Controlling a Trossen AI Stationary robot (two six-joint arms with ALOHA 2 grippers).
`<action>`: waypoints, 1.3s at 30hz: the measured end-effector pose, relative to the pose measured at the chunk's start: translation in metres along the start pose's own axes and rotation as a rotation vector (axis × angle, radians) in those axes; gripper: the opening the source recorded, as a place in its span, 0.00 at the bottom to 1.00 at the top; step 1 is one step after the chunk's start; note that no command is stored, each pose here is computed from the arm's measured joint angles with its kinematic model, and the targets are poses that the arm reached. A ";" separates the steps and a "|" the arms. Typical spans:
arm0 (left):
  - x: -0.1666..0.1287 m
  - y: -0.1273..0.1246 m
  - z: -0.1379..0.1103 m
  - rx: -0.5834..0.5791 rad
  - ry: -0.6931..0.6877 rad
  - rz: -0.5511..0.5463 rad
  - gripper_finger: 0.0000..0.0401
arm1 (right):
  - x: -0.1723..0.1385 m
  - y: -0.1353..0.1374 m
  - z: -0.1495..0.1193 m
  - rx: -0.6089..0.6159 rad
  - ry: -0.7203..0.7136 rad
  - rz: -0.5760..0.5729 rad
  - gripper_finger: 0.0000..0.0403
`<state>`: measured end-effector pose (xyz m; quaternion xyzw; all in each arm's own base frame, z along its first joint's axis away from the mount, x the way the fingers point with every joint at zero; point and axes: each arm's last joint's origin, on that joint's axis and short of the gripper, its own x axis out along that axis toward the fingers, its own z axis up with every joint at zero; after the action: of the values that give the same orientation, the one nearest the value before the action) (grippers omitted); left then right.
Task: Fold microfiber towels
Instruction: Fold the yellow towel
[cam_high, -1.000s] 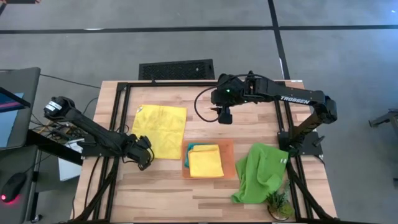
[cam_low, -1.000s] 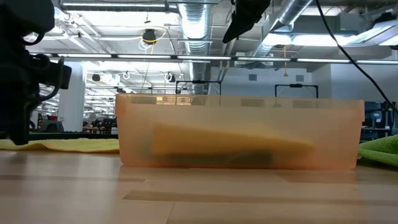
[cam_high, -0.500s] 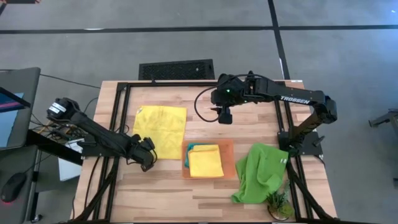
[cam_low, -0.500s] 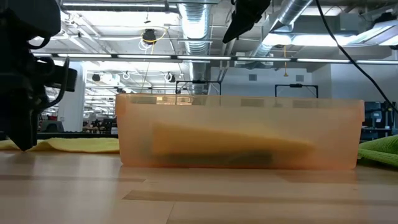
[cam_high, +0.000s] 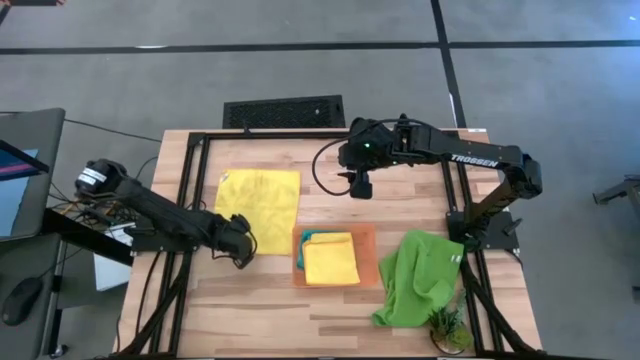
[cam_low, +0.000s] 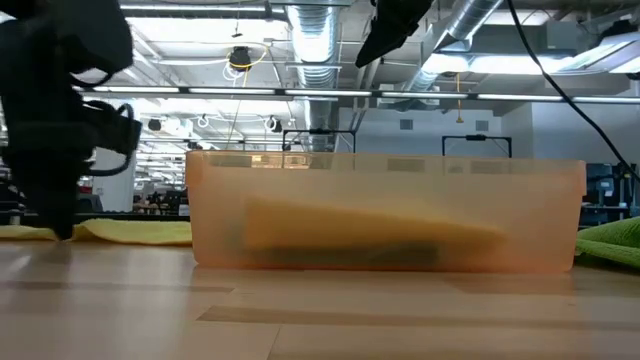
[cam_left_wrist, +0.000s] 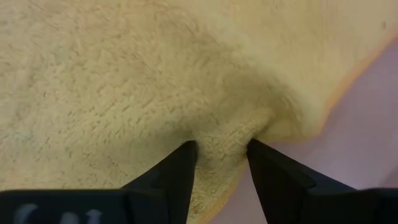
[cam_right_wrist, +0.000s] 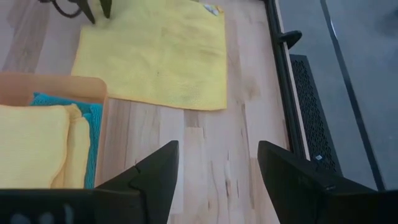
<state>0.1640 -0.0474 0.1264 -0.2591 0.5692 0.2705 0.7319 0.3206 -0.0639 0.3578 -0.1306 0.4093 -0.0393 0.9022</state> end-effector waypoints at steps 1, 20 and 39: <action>0.001 0.001 0.003 -0.017 -0.011 0.009 0.35 | 0.000 0.000 0.000 0.000 0.000 0.000 0.61; -0.035 0.013 0.043 0.003 0.017 0.100 0.30 | 0.000 0.000 0.000 0.001 0.002 0.000 0.61; -0.041 0.015 0.033 -0.414 0.284 0.085 0.30 | 0.000 0.000 0.000 0.001 0.003 0.000 0.61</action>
<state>0.1678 -0.0183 0.1727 -0.4148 0.6091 0.3728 0.5638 0.3204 -0.0640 0.3577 -0.1299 0.4105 -0.0396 0.9017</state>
